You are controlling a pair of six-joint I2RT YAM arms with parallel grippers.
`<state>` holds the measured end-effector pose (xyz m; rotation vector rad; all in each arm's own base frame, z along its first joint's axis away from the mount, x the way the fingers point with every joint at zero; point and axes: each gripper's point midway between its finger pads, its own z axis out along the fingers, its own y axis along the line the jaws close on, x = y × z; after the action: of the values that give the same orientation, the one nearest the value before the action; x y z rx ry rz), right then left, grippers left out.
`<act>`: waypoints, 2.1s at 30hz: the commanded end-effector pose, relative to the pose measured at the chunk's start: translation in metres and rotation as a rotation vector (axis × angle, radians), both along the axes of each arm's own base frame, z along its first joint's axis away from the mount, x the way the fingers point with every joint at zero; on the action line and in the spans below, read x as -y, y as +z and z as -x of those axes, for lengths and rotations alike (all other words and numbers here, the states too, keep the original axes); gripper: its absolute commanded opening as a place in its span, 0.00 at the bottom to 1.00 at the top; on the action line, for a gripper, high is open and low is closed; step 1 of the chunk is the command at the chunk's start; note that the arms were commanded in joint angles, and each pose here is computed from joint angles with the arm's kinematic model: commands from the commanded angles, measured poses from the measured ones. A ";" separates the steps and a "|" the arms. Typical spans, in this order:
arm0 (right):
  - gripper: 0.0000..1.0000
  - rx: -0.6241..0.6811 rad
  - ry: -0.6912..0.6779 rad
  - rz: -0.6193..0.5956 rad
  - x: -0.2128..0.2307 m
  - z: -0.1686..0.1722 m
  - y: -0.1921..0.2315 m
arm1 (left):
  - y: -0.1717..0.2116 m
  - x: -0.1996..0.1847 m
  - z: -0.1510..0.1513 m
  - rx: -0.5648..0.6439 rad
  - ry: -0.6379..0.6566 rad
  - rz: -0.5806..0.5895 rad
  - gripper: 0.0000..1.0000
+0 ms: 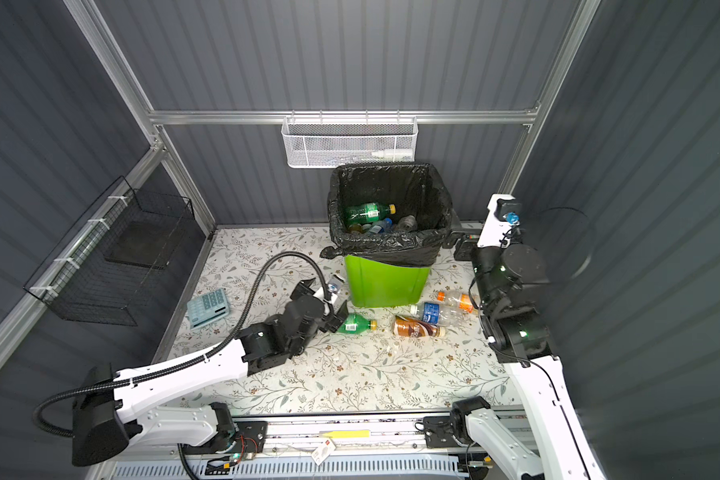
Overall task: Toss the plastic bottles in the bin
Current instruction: 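Drop the blue-cap bottle into the bin and draw the right arm back, then lower the left gripper onto the brown Nescafe bottle while the right arm rests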
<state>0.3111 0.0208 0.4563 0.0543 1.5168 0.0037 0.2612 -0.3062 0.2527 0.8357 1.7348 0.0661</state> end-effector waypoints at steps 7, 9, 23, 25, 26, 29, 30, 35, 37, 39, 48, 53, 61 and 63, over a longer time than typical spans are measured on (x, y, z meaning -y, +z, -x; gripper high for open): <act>0.99 -0.070 -0.100 -0.091 0.032 0.014 -0.038 | -0.062 0.126 0.048 -0.037 -0.361 -0.328 1.00; 0.99 -0.070 -0.106 -0.097 0.035 0.017 -0.040 | -0.087 0.144 0.057 -0.100 -0.440 -0.369 1.00; 0.99 -0.101 -0.134 -0.130 0.046 0.024 -0.058 | -0.160 0.204 0.043 -0.120 -0.528 -0.571 1.00; 0.99 -0.108 -0.134 -0.132 0.047 0.025 -0.061 | -0.169 0.207 0.040 -0.125 -0.535 -0.594 0.99; 0.99 -0.110 -0.136 -0.135 0.047 0.025 -0.061 | -0.172 0.209 0.040 -0.129 -0.539 -0.601 0.99; 0.99 -0.113 -0.140 -0.135 0.048 0.027 -0.063 | -0.178 0.211 0.032 -0.126 -0.525 -0.622 0.98; 0.99 -0.114 -0.141 -0.137 0.049 0.027 -0.064 | -0.180 0.211 0.030 -0.121 -0.522 -0.631 0.98; 0.99 -0.130 -0.138 -0.135 0.049 0.028 -0.069 | -0.193 0.211 0.023 -0.136 -0.526 -0.669 0.94; 0.99 -0.136 -0.140 -0.136 0.050 0.029 -0.071 | -0.198 0.209 0.022 -0.143 -0.535 -0.687 0.92; 0.99 -0.134 -0.145 -0.138 0.051 0.029 -0.071 | -0.200 0.208 0.025 -0.161 -0.561 -0.694 0.91; 0.99 -0.137 -0.144 -0.152 0.051 0.029 -0.076 | -0.203 0.205 0.035 -0.197 -0.629 -0.707 0.78; 0.99 -0.139 -0.149 -0.155 0.053 0.030 -0.078 | -0.194 0.207 0.039 -0.193 -0.656 -0.681 0.67; 0.99 -0.137 -0.159 -0.156 0.055 0.032 -0.078 | -0.146 0.206 0.045 -0.130 -0.682 -0.579 0.57; 0.99 -0.136 -0.162 -0.158 0.056 0.032 -0.078 | -0.121 0.206 0.045 -0.090 -0.676 -0.529 0.55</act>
<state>0.2806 -0.0348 0.3813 0.2988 1.6386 -0.0215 0.2160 -0.5038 0.0739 1.9055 1.5214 0.1109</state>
